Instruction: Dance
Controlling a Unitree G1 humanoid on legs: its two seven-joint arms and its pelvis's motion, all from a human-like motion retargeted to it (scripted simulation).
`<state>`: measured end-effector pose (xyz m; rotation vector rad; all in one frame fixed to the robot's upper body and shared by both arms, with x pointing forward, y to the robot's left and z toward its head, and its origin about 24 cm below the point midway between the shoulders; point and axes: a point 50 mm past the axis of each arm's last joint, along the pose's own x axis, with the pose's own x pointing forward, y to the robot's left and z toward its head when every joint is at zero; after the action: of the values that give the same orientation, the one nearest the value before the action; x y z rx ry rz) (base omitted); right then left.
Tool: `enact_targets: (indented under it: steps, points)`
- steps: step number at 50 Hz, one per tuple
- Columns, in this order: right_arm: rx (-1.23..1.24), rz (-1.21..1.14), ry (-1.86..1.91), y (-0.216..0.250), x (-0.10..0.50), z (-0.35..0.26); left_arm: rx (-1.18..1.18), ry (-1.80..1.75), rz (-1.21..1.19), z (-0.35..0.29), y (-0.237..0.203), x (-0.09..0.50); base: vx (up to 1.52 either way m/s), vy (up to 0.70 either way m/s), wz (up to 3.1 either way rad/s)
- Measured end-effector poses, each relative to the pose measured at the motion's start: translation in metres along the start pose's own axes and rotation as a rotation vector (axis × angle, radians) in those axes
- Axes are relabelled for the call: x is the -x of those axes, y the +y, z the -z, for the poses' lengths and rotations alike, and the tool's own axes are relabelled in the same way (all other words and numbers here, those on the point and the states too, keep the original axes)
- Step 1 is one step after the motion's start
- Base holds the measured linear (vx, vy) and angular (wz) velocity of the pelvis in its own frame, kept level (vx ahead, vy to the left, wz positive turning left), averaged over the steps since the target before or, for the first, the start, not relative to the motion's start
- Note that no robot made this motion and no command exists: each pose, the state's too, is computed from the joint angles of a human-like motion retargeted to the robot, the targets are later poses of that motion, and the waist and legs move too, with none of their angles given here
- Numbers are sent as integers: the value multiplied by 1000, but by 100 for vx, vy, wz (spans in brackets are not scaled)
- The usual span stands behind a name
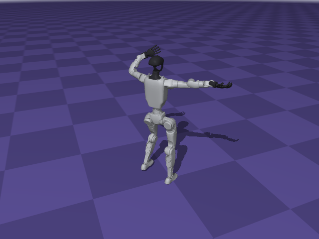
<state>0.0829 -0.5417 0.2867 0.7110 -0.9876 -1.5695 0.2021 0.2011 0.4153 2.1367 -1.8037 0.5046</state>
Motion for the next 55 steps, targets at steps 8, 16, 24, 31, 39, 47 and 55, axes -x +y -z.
enact_targets:
  steps: [8,16,24,31,39,47,55]
  points:
    - [-362,88,116,-49,-3,25,-55,-83,-21,-8,-16,18,-2,10,-4]
    - [-189,-150,-104,0,-9,-31,42,142,-152,12,-18,14,-3,-1,-6]
    - [-55,-45,-177,-31,-3,-9,185,-175,-145,-46,10,-12,3,-3,54]
    - [266,-174,-149,-94,28,45,363,-289,-237,-94,35,-13,0,-1,3]
    - [614,-790,117,-97,105,104,273,375,-313,-59,22,47,7,-1,10]
    - [347,-1450,-20,13,268,124,249,1658,-657,-51,-1,194,0,16,33]
    - [449,-2092,21,15,386,165,266,2637,-983,-164,-53,327,2,19,13]
